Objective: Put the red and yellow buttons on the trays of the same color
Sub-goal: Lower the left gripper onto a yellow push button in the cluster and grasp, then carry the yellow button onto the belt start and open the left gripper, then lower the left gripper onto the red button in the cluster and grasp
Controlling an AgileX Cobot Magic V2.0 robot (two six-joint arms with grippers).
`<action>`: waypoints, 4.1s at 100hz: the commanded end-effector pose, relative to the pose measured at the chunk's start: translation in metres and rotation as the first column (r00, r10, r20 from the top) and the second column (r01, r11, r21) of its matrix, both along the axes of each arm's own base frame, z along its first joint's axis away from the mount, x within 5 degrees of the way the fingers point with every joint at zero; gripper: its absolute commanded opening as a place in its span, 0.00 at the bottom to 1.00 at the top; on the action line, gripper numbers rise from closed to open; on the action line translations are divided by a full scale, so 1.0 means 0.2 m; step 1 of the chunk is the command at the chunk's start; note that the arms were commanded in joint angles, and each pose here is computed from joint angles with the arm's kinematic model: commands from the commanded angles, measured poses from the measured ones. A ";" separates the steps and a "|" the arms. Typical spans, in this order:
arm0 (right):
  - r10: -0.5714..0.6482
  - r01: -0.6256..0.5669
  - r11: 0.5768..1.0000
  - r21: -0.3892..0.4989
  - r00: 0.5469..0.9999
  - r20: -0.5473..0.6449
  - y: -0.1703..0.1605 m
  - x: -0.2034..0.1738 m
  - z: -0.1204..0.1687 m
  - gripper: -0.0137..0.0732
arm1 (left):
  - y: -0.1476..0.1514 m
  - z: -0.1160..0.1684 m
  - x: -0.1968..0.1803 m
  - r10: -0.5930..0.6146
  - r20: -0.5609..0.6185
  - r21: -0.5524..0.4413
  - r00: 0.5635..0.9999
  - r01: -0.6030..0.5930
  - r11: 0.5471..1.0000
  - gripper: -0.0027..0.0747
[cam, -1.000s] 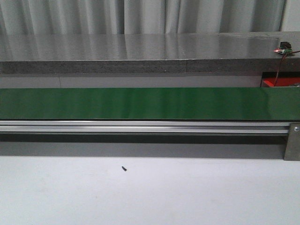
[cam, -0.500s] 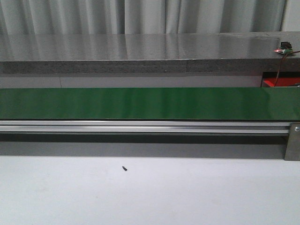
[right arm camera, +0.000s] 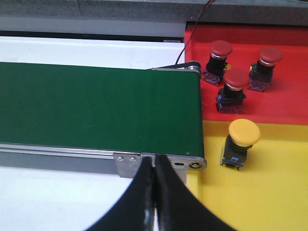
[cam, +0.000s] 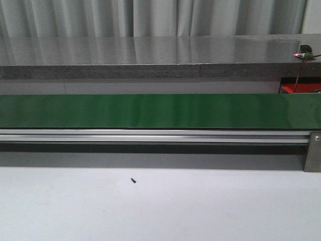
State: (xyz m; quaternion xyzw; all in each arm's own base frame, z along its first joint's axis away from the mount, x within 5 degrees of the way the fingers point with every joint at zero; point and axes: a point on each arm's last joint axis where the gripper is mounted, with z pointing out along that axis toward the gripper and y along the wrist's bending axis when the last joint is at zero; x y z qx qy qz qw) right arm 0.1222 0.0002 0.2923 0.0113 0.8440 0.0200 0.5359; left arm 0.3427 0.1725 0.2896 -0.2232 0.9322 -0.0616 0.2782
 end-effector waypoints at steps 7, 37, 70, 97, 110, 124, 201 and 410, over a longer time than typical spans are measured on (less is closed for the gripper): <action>-0.006 0.005 1.000 0.009 0.995 0.100 0.00 0.01 0.08 0.02 | -0.11 0.14 0.02 -0.046 0.096 0.014 0.994 0.045 0.999 0.20; -0.006 0.005 1.000 0.011 0.995 0.100 0.00 0.01 0.08 0.02 | -0.24 0.11 0.10 -0.115 0.103 0.018 0.988 0.114 0.993 0.20; -0.007 0.005 1.000 0.012 0.995 0.100 0.00 0.01 0.08 0.02 | -0.24 -0.01 0.16 -0.121 0.051 -0.033 0.991 0.123 0.992 0.21; -0.007 0.005 1.000 0.012 0.995 0.100 0.00 0.01 0.08 0.02 | -0.26 0.03 0.17 -0.147 0.099 -0.058 0.984 0.153 0.986 0.68; -0.007 0.005 1.000 0.012 0.995 0.100 0.00 0.01 0.08 0.02 | -0.27 0.08 0.16 -0.148 0.119 -0.056 0.982 0.155 0.986 0.77; -0.007 0.005 1.000 0.012 0.995 0.100 0.00 0.01 0.08 0.02 | -0.26 0.15 0.13 -0.139 0.159 -0.024 0.977 0.144 0.989 0.77; -0.006 0.005 1.000 0.012 0.995 0.100 0.00 0.01 0.08 0.02 | 0.22 0.04 -0.03 0.133 0.065 0.125 0.989 -0.140 0.982 0.77; -0.007 0.005 1.000 0.015 0.995 0.100 0.00 0.01 0.08 0.02 | 0.20 0.15 0.00 0.124 0.229 0.136 0.965 -0.158 0.978 0.22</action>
